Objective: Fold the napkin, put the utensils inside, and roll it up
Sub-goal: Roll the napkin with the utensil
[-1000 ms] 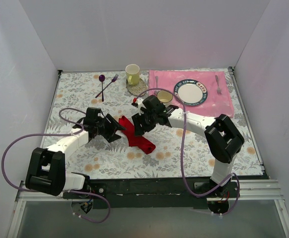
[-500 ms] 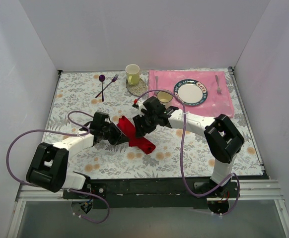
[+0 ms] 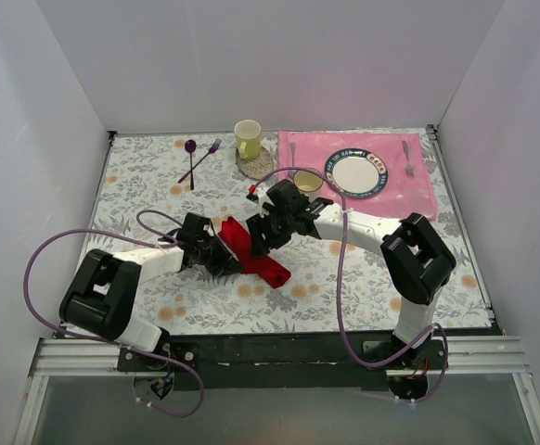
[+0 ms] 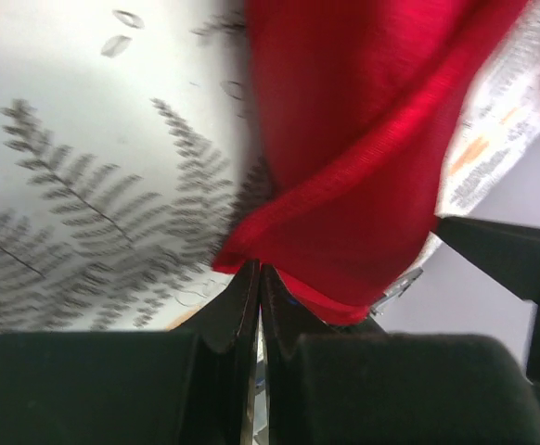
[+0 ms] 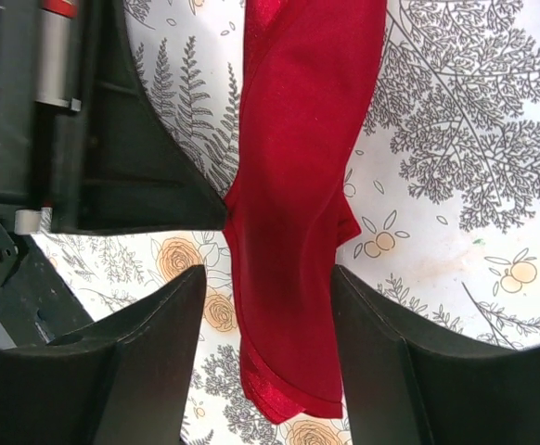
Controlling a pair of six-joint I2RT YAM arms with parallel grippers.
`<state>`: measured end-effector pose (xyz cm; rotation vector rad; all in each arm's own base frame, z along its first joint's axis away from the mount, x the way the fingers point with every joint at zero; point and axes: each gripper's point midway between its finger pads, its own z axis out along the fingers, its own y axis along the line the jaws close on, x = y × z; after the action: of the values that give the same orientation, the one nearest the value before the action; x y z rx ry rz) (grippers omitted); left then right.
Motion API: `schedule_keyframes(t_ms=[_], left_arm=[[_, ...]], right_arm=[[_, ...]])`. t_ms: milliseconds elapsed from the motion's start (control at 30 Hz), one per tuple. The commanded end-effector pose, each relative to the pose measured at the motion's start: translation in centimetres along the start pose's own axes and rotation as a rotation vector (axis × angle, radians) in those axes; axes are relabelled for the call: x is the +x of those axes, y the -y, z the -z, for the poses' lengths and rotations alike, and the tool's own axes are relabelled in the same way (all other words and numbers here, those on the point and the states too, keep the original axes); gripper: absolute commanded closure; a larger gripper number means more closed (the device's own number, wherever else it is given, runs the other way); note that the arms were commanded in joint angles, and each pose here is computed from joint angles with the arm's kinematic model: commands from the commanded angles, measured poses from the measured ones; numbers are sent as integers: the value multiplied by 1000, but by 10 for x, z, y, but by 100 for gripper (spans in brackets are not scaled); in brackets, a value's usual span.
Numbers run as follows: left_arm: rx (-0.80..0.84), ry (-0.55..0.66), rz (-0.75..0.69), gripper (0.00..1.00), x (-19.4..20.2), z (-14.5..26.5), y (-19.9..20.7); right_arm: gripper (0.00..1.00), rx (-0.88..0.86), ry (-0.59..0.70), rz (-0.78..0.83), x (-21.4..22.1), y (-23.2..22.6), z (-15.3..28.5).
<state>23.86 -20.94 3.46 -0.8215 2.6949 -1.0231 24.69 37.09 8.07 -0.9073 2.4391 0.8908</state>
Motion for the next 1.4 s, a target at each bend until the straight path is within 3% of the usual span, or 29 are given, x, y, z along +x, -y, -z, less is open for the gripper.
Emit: schedule_keyframes(t_ms=[0, 433, 700, 1367], left_arm=[[-101, -15, 19, 100, 6, -11, -26], [-236, -14, 42, 100, 22, 1, -67], [-249, -33, 37, 100, 25, 3, -69], [-263, -6, 18, 100, 17, 2, -66]], right_arm=[[34, -42, 67, 25, -28, -11, 4], [27, -6, -7, 97, -10, -7, -10], [22, 111, -25, 211, -6, -10, -18], [20, 476, -128, 405, 23, 13, -34]])
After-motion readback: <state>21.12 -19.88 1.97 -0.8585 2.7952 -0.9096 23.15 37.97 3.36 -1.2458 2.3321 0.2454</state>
